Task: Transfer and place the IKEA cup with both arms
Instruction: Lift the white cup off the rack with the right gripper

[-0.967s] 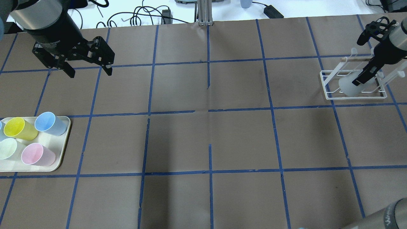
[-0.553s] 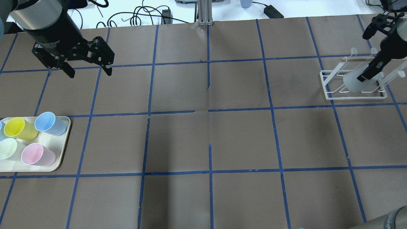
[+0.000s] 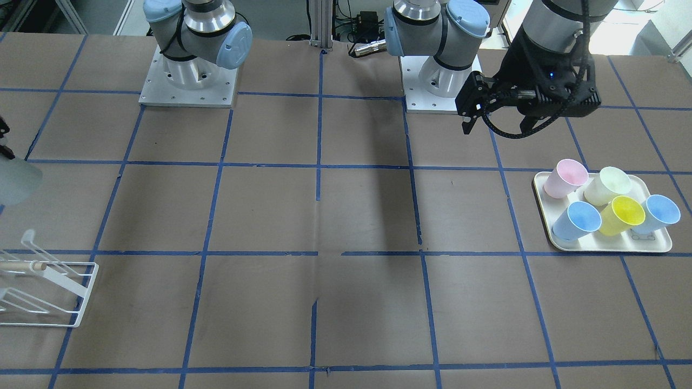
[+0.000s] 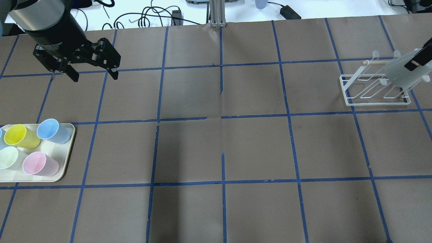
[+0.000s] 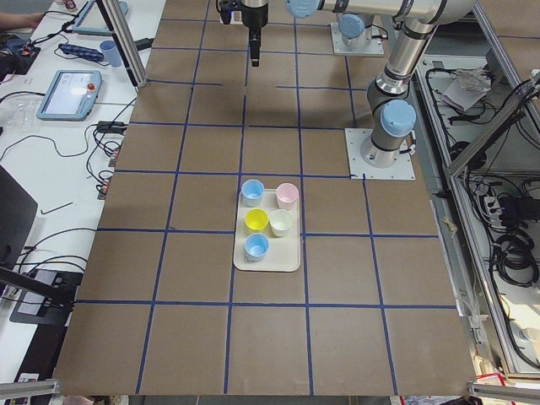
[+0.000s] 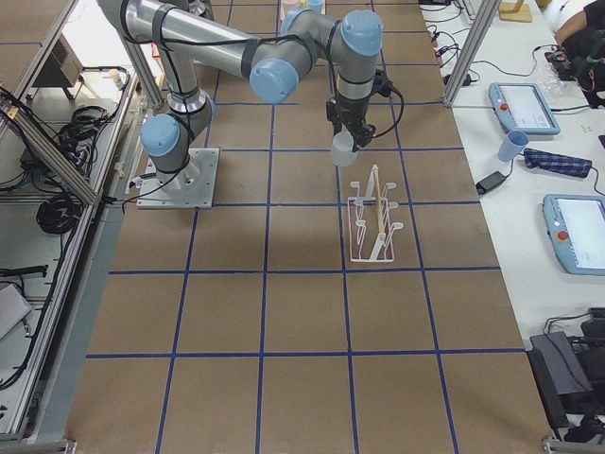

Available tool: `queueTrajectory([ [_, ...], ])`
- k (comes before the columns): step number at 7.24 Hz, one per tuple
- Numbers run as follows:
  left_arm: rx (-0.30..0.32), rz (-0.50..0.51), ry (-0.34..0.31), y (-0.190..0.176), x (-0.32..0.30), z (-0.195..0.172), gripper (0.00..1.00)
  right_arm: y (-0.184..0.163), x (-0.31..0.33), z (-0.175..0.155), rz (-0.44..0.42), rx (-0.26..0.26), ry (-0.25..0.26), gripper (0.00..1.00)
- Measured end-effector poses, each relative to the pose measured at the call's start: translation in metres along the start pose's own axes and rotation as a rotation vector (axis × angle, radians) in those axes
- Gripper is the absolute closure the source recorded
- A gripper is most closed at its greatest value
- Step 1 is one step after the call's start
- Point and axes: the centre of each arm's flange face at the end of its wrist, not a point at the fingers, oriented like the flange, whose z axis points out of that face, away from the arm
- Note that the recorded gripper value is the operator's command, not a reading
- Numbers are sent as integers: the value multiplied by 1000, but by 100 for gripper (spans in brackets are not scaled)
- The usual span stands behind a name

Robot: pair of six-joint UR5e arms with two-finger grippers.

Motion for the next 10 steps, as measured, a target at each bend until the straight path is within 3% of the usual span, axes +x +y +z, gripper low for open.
queueTrajectory([
  [1,2,2,41,2,2,0,0,-7,-18,-11,45,45,-46,54],
  [2,3,24,101,4,1,1,0,-15,-36,-14,85,106,-131,54],
  [4,9,47,232,1,-23,4,0,-31,-69,-15,143,237,-343,54],
  [5,11,25,333,1,-37,11,0,-41,-89,-13,155,272,-448,54],
  [6,16,-3,452,1,-51,25,0,-52,-110,-10,171,301,-559,55],
  [8,35,-94,767,1,-59,61,0,-65,-140,-8,257,366,-791,55],
  [10,32,-183,1041,6,-44,93,0,-79,-167,-3,340,422,-969,55],
])
